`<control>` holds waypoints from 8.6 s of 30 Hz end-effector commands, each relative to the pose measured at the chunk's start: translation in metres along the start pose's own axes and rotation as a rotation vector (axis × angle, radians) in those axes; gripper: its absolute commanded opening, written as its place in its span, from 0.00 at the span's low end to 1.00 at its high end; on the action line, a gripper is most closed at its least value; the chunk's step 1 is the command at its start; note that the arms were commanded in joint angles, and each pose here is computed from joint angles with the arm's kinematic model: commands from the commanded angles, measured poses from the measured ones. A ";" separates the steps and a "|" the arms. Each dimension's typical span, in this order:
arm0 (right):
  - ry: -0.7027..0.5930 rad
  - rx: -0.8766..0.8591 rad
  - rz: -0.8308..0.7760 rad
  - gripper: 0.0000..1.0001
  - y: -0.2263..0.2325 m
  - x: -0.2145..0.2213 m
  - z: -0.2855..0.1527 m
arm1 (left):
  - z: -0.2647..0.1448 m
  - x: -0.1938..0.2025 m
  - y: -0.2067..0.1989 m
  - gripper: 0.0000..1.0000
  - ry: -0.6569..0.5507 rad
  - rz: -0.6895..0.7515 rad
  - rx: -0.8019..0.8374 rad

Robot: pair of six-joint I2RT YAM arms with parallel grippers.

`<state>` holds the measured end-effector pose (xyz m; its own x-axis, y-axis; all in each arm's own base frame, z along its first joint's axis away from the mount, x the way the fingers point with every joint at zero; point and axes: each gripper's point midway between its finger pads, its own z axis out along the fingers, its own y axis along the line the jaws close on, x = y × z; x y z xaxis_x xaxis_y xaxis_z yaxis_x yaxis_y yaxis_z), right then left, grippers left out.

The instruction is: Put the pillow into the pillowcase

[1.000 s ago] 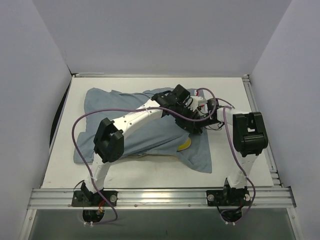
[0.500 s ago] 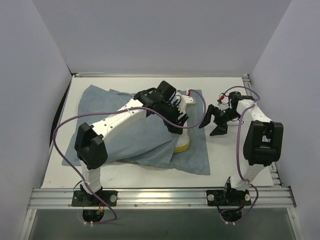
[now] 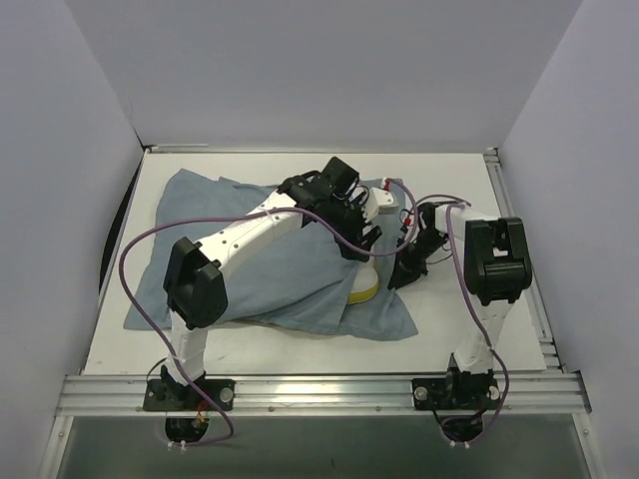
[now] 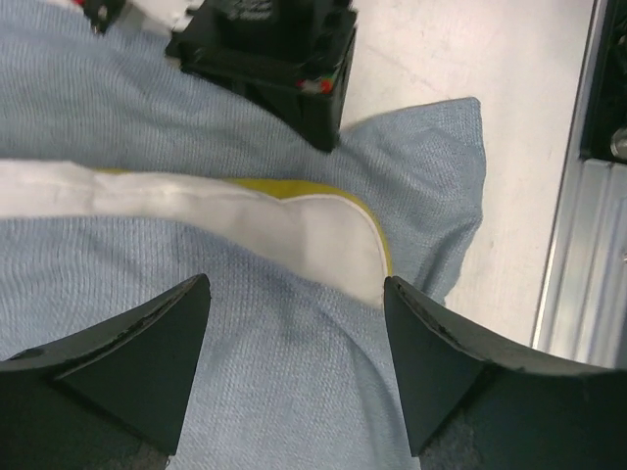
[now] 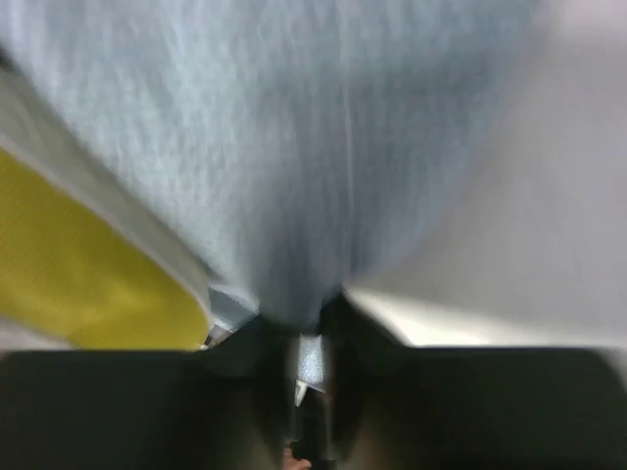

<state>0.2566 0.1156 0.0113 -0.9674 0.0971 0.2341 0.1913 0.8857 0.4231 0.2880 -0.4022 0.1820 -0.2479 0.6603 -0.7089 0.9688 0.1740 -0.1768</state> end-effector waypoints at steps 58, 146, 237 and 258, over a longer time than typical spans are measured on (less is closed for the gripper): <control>-0.376 -0.258 -0.072 0.78 -0.004 -0.086 -0.143 | -0.024 0.016 -0.036 0.66 0.153 0.163 0.204; -0.226 0.046 -0.379 0.69 0.151 -0.079 -0.030 | -0.216 0.085 0.094 0.76 -0.183 -0.546 -0.517; -0.116 -0.558 -0.239 0.00 0.175 0.013 -0.049 | -0.120 -0.081 -0.013 0.00 -0.510 -0.243 -0.124; -0.422 -0.606 -0.201 0.59 0.138 -0.104 -0.125 | 0.013 -0.059 -0.004 0.36 -0.376 -0.188 0.007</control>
<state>0.4241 0.2242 0.1551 -0.9459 0.2935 -0.1384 0.0055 0.4409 0.8975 0.2784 -0.4259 0.1925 -0.4737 0.3704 -0.7990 0.8754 0.2969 -0.3814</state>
